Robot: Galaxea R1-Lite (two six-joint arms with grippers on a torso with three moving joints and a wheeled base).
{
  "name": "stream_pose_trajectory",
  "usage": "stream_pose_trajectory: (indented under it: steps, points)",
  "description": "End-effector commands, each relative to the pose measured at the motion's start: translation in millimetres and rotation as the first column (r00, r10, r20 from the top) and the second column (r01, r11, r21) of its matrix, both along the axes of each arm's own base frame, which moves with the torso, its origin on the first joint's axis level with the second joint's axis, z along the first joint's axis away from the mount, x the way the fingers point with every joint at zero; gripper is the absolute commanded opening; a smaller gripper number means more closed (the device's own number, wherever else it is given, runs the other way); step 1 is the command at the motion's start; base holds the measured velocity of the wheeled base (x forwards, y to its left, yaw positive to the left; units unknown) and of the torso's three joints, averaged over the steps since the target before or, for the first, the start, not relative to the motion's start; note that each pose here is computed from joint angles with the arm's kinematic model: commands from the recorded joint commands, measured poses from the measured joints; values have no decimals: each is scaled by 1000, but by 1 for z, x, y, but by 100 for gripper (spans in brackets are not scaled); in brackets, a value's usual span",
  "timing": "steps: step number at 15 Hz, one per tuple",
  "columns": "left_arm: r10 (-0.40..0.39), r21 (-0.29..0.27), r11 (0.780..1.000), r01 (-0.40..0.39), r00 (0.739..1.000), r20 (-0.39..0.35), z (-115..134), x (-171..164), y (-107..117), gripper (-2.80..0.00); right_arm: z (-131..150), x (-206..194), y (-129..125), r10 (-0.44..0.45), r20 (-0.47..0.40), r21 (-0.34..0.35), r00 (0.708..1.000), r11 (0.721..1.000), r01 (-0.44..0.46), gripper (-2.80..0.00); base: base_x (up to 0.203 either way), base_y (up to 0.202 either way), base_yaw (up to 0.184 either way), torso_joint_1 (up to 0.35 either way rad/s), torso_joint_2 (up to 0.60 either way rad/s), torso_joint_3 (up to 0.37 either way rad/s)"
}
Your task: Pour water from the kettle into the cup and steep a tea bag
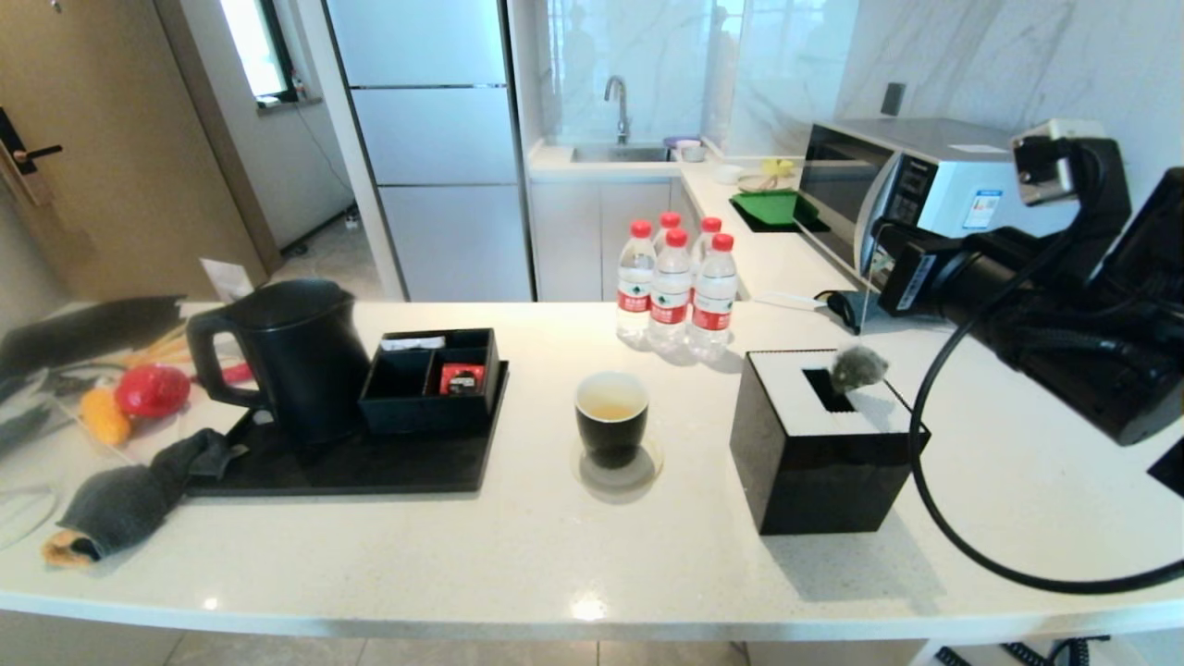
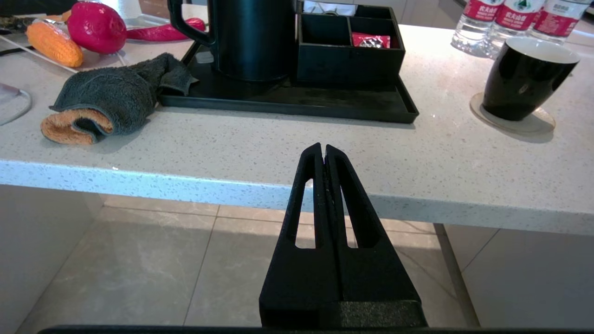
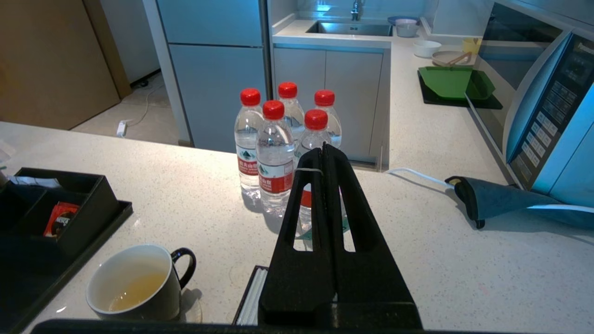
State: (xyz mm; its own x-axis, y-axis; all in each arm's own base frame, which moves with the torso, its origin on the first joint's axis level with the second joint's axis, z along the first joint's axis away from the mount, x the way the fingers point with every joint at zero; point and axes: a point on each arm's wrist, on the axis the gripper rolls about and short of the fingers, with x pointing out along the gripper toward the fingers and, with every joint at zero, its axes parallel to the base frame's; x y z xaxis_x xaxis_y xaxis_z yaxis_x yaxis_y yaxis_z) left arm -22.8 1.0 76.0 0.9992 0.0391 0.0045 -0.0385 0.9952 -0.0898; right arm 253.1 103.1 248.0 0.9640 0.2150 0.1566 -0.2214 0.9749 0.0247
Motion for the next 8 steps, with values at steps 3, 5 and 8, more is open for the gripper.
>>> stream_pose_trajectory:
  steps: [3,5,8]
  points:
    - [1,-1,1000,-1,1000,0,0,0,0,-280,-7,-9,-4,1,-13,-7,1000,1000,-1,-280,0,0,0,0,0,0]
    - [1,-1,1000,-1,1000,0,0,0,0,-280,-12,-14,-5,27,-26,-17,999,999,-27,-280,0,0,0,0,0,0]
    - [1,-1,1000,-1,1000,0,0,0,0,-280,-16,-18,-6,48,-39,-28,998,998,-50,-280,0,0,0,0,0,0]
